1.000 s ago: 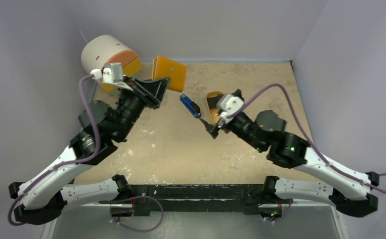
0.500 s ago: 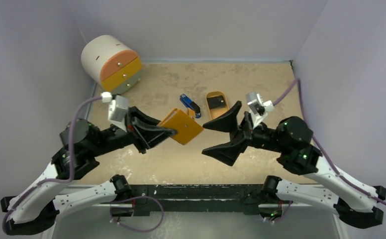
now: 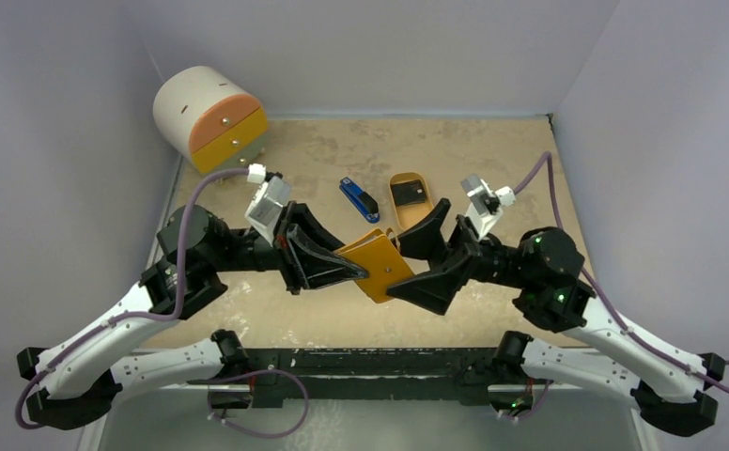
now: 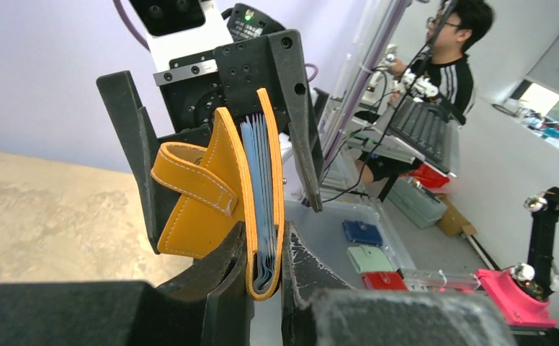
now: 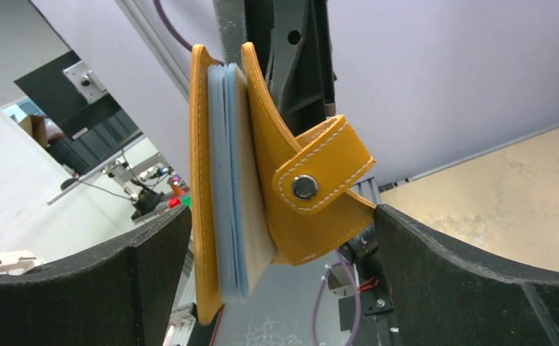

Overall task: Put the credit cards into the card holder
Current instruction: Turn over the card holder, then adjust the card holder.

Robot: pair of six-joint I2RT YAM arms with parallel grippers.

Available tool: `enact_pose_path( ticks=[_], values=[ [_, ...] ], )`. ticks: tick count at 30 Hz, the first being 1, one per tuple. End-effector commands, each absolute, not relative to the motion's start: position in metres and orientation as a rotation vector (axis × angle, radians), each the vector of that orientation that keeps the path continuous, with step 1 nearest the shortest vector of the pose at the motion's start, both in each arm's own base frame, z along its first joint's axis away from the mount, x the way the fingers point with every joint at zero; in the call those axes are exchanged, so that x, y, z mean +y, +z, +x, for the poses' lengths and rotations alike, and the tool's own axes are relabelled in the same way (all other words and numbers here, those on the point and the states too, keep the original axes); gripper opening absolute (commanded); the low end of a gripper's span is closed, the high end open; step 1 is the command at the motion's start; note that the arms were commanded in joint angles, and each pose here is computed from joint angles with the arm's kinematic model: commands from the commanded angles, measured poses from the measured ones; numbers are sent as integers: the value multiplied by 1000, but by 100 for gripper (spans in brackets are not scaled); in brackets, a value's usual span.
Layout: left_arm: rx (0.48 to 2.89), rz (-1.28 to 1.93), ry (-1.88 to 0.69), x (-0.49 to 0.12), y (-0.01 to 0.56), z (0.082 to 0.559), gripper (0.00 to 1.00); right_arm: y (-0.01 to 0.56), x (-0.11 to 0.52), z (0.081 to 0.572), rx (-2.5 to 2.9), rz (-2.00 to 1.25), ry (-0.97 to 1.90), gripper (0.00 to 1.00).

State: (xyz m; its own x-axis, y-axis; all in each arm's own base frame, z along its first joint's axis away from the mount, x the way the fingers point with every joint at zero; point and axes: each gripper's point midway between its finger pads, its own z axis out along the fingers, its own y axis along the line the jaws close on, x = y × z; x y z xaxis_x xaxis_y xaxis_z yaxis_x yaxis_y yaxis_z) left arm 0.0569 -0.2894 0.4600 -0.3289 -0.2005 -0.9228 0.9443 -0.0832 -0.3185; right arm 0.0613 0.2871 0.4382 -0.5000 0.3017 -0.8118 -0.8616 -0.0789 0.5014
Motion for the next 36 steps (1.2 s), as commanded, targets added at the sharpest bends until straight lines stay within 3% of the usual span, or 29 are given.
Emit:
enact_pose_path(
  ticks=[1,6,7,11,12,18,36],
  values=[
    [1155,911,-1619,-287,485,50,0,471,270,32,1152,-723,1814,95],
    [1160,899,-1587,-287,487,55,0,472,269,22,1137,-785,1840,74],
    [1161,900,-1588,-288,488,55,0,472,269,21,1137,-794,1842,75],
    [1174,913,-1584,-289,491,55,0,478,260,23,1137,-763,1798,97],
    [1189,913,-1566,-287,489,56,0,481,254,23,1128,-755,1774,99],
    [1201,883,-1522,-275,491,56,0,495,217,21,1087,-673,1669,99],
    [1179,900,-1596,-274,502,45,0,488,238,50,1132,-617,1586,99]
  ],
)
